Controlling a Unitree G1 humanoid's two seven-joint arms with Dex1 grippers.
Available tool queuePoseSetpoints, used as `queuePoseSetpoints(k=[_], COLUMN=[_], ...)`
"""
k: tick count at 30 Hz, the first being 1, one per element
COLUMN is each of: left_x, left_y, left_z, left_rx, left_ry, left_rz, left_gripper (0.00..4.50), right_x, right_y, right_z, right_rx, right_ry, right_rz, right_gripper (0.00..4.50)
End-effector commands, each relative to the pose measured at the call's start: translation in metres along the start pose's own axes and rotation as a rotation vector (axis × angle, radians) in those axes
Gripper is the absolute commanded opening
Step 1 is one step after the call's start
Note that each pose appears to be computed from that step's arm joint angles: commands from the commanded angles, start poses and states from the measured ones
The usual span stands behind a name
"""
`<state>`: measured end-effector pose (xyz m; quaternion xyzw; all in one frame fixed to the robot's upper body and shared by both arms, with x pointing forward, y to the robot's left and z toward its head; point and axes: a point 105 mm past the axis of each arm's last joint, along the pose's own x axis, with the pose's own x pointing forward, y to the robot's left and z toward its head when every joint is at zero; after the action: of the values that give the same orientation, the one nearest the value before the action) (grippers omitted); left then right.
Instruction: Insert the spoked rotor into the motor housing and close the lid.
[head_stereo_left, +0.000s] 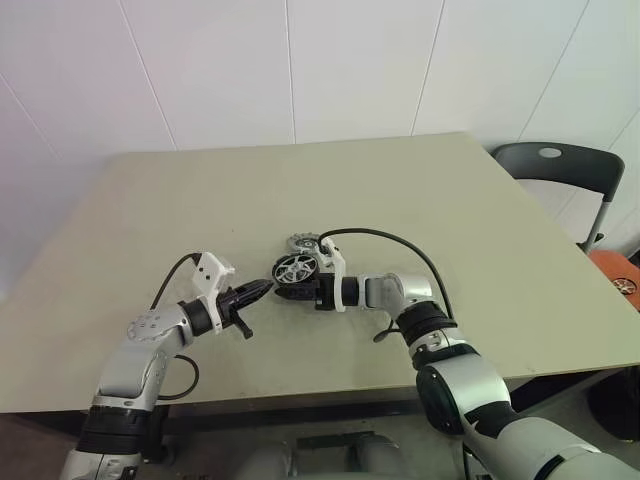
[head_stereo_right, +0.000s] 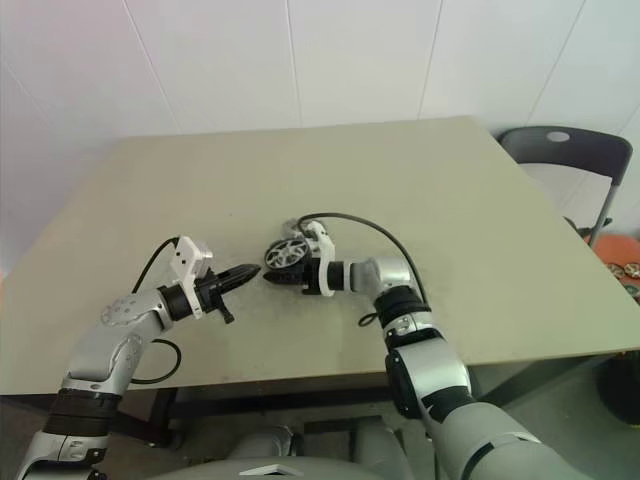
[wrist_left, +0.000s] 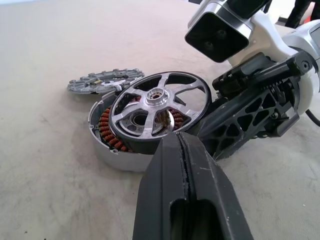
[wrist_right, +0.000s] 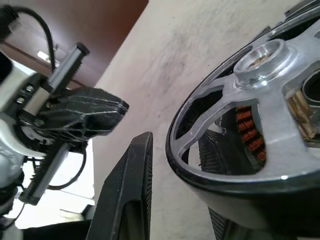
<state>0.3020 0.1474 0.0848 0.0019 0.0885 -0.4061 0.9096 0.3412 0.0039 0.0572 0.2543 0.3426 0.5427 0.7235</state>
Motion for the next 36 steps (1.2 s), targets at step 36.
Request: queuePoseSetpoints(k=[36], left_x=[0.006], left_y=[-0.003], left_z=[0.012], left_rx=[0.032], left_ry=[-0.033], left_rz=[-0.011], left_gripper=[0.0], right_x=[-0.006], right_y=[0.021], right_z=[0.02], right_rx=[-0.082], right_ry=[-0.066], right_rz=[0.117], right_gripper=[0.64])
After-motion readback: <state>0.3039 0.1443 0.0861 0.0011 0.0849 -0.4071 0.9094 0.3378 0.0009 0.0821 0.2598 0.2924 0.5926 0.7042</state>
